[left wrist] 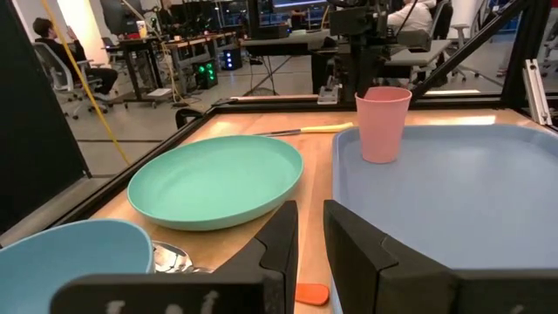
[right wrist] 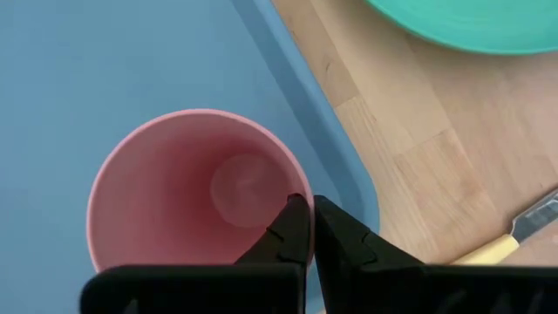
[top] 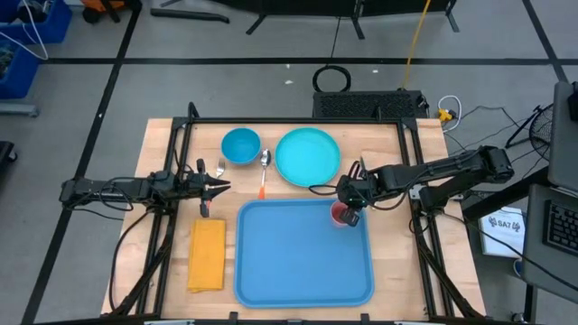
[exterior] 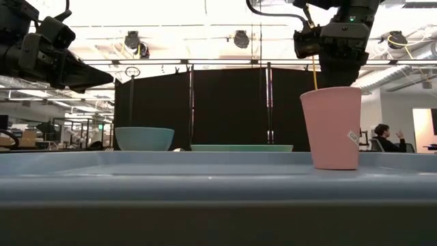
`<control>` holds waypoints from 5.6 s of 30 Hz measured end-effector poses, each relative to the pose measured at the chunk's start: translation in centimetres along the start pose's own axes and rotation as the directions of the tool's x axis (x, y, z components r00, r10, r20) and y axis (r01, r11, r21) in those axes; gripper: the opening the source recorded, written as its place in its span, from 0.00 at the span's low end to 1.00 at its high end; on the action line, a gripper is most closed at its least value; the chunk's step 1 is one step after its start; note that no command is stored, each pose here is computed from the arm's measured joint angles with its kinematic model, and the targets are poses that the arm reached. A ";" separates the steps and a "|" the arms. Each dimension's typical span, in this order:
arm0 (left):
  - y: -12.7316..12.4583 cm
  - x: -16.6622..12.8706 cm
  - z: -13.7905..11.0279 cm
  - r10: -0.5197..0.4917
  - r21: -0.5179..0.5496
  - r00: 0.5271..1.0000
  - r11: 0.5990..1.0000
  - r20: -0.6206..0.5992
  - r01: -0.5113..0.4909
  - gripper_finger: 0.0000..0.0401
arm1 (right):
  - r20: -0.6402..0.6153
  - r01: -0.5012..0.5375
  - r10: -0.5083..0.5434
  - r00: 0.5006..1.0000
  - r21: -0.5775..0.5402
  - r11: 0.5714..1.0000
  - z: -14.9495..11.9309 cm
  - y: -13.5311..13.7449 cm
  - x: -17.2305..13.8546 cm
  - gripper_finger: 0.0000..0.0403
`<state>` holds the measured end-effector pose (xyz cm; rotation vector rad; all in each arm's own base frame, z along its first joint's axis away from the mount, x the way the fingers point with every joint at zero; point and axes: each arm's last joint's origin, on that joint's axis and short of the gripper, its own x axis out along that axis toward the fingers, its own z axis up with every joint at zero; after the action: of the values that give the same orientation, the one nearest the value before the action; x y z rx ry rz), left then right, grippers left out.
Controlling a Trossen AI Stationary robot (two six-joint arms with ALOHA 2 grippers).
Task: Set up tray
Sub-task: Put the pink cup on the blue tray, then put the blue plate on the blue tray to the bottom left of the pink cup
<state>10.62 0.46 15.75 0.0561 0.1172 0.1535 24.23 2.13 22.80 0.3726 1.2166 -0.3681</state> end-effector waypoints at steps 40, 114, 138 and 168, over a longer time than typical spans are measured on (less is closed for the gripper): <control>0.0 0.0 0.0 0.000 0.000 1.000 1.000 0.000 0.000 0.16 | 0.360 -0.082 0.072 0.930 0.011 0.997 0.4 -2.1 -6.0 0.28; -0.1 0.0 0.0 -0.025 0.001 1.000 1.000 -0.004 0.025 0.16 | 0.174 0.048 -0.093 0.980 0.248 0.968 9.3 -17.7 5.4 0.26; -0.1 0.0 -0.1 -0.026 0.000 1.000 1.000 -0.005 0.026 0.16 | 0.166 0.052 -0.103 0.981 0.285 0.957 9.0 -19.1 5.3 0.26; -0.1 0.0 -0.1 -0.026 0.001 1.000 1.000 -0.006 0.026 0.16 | 0.176 -0.010 -0.049 0.983 0.322 0.947 7.9 -19.0 6.7 0.26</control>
<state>10.62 0.39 15.69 0.0551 0.1237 0.1274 23.97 -18.76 17.28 0.5961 0.9813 -0.6090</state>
